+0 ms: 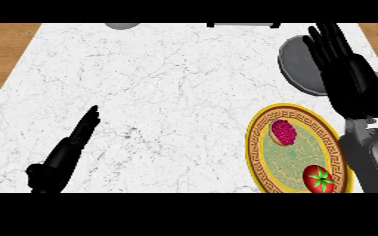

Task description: Pick the tomato from the plate and place it in the pan

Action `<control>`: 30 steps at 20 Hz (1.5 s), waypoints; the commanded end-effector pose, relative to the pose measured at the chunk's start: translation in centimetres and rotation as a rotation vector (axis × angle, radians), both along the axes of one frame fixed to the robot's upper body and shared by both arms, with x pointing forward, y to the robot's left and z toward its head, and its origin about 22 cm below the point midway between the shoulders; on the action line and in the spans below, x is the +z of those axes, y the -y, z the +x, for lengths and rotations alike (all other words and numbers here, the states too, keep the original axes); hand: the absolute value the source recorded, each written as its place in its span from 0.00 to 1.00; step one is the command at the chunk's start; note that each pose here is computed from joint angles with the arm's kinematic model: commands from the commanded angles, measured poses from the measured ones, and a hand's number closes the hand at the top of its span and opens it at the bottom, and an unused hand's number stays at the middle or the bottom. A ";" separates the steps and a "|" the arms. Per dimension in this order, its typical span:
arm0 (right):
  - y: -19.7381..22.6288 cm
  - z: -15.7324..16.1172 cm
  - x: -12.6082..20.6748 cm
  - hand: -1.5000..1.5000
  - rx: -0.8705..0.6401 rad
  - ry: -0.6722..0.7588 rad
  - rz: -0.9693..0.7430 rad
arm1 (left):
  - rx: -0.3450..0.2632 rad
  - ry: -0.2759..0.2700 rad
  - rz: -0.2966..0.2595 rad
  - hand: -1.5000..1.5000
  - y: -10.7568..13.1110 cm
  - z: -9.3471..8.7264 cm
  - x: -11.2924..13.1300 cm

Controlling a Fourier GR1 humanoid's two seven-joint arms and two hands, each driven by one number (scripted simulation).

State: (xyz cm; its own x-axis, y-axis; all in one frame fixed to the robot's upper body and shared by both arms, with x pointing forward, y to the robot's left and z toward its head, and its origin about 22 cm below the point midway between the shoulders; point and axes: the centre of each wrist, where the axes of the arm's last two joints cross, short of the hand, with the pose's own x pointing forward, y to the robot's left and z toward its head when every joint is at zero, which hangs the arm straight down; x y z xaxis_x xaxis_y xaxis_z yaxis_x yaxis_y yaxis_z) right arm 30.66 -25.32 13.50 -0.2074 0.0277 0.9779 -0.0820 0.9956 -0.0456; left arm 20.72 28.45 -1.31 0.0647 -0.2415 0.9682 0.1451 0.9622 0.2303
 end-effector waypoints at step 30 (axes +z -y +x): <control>15.3 -12.6 10.1 0.00 0.131 -0.168 -1.019 | 0.231 0.148 -0.087 0.50 0.2 7.5 5.4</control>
